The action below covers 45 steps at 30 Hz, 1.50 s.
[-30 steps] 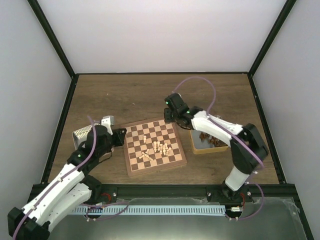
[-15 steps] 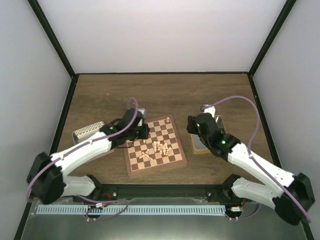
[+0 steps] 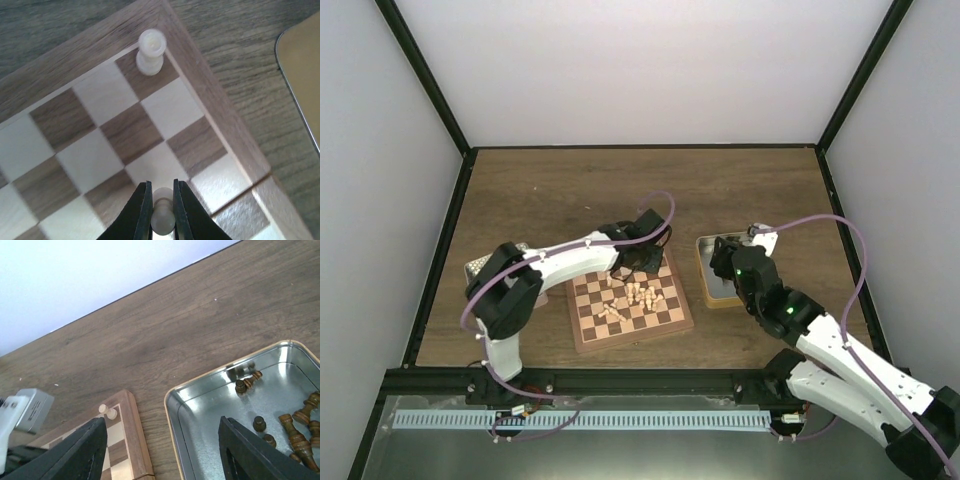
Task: Set up the chess pieces on the board
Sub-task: Place the chess piece on the chessboard.
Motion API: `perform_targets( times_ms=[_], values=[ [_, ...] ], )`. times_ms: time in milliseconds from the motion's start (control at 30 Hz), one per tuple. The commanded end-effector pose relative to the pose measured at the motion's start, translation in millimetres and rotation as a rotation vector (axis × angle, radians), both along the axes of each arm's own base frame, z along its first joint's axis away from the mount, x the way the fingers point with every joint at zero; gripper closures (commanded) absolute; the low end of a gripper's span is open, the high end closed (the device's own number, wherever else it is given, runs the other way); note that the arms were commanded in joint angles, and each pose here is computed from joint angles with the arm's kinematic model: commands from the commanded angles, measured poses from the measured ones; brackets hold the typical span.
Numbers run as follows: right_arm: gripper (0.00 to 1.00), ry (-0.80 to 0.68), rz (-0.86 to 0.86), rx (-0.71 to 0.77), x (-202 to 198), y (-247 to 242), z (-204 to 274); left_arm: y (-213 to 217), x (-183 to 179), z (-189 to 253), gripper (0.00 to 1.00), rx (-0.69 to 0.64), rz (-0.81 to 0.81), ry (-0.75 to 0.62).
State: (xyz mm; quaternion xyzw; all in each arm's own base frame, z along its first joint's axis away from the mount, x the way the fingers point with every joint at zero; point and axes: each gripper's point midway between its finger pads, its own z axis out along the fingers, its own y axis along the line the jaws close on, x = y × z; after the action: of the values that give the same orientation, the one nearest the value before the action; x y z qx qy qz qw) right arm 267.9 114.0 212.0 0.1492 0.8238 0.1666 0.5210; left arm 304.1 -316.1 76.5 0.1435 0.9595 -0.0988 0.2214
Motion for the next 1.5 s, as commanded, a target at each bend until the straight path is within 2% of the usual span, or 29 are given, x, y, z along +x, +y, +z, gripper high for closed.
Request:
perform_targets(
  times_ms=[0, 333, 533, 667, 967, 1100, 1467],
  values=[
    [0.36, -0.019, -0.033, -0.003, -1.1, -7.6, -4.9, -18.3, 12.3, -7.8, 0.96, 0.024, -0.034, -0.003],
    [0.34, -0.025, -0.014, -0.014, -0.3, -4.7, -11.3, -28.0, 33.9, -12.9, 0.96, 0.063, 0.016, -0.053],
    [0.34, -0.019, 0.0, -0.008, -1.1, -2.4, -15.3, -31.8, 36.0, -22.5, 0.95, 0.067, 0.028, -0.046],
    [0.34, -0.016, 0.0, -0.01, -1.0, -2.2, -17.2, -31.8, 36.6, -30.0, 0.89, 0.078, 0.03, -0.038],
    [0.34, -0.011, 0.001, -0.01, -0.9, -1.7, -19.7, -32.0, 34.9, -43.6, 0.88, 0.095, 0.028, -0.019],
    [0.34, -0.012, 0.006, -0.006, -0.7, -0.5, -18.9, -31.8, 36.8, -42.8, 0.84, 0.099, 0.031, -0.028],
    [0.34, -0.009, 0.016, 0.002, -0.4, 2.2, -18.6, -29.3, 43.8, -41.1, 0.85, 0.131, 0.05, -0.05]
  ],
)
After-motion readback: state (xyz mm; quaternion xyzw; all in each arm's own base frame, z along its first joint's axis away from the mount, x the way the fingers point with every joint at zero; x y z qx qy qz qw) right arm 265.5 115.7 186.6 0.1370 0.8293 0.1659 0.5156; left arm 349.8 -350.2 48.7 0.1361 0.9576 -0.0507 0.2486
